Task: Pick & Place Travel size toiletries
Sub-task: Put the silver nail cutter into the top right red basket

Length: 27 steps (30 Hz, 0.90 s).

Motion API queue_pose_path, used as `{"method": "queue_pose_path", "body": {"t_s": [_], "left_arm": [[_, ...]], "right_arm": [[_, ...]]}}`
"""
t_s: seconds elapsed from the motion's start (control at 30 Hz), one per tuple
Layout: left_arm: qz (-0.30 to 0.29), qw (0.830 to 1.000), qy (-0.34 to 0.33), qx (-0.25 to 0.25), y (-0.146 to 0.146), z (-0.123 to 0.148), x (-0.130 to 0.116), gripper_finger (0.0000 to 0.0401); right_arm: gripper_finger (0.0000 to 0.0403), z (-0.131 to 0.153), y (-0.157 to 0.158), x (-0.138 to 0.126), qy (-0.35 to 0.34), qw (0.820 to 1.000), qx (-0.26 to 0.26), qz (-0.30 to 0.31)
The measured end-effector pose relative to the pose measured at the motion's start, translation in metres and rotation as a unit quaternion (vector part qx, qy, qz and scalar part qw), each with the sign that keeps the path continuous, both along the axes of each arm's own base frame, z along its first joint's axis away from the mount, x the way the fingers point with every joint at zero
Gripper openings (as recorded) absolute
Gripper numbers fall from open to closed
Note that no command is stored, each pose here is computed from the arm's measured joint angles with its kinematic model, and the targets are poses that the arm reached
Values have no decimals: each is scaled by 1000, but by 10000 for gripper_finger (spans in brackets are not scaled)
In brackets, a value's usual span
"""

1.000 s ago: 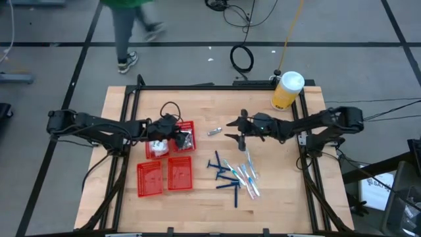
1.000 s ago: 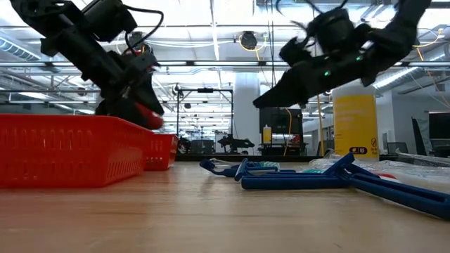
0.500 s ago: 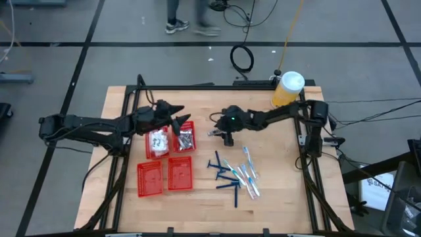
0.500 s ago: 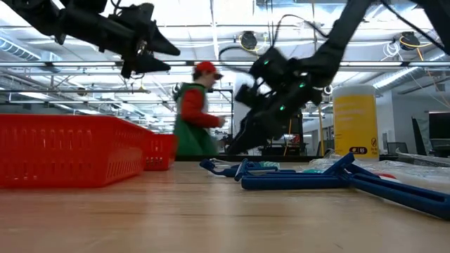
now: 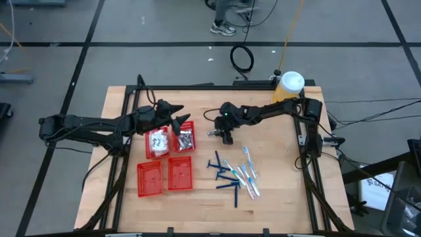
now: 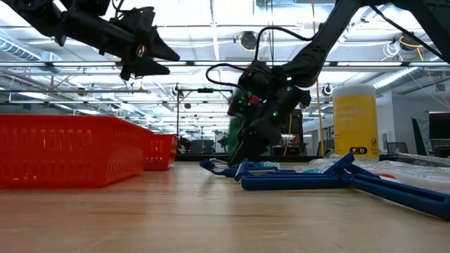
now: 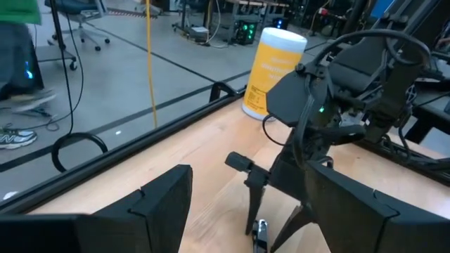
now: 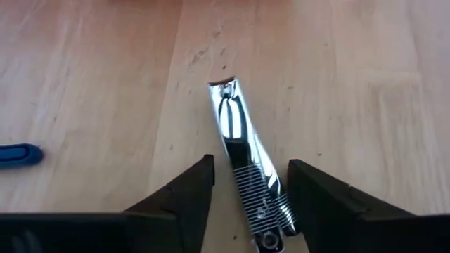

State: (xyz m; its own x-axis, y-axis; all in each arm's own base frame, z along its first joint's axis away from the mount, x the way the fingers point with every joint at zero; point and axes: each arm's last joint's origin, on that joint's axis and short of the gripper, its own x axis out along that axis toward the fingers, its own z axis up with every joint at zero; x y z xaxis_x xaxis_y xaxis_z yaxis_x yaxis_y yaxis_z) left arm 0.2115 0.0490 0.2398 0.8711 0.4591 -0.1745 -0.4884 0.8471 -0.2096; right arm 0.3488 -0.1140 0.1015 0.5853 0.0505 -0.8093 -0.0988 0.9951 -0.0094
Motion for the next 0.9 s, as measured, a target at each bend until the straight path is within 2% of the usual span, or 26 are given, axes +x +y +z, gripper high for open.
{"method": "queue_pose_path", "body": {"t_s": [0.33, 0.6, 0.83, 0.9], "left_arm": [[0, 1000, 3, -1, 0, -1, 0, 271], [0, 1000, 5, -1, 0, -1, 0, 271], [0, 1000, 5, -1, 0, -1, 0, 271], [0, 1000, 6, -2, 0, -1, 0, 271]], "right_arm": [[35, -2, 8, -3, 25, 1000, 9, 6], [34, 2, 11, 0, 12, 1000, 5, 10], [34, 37, 23, -3, -27, 999, -10, 25], [34, 55, 24, -3, -62, 997, -22, 27]]}}
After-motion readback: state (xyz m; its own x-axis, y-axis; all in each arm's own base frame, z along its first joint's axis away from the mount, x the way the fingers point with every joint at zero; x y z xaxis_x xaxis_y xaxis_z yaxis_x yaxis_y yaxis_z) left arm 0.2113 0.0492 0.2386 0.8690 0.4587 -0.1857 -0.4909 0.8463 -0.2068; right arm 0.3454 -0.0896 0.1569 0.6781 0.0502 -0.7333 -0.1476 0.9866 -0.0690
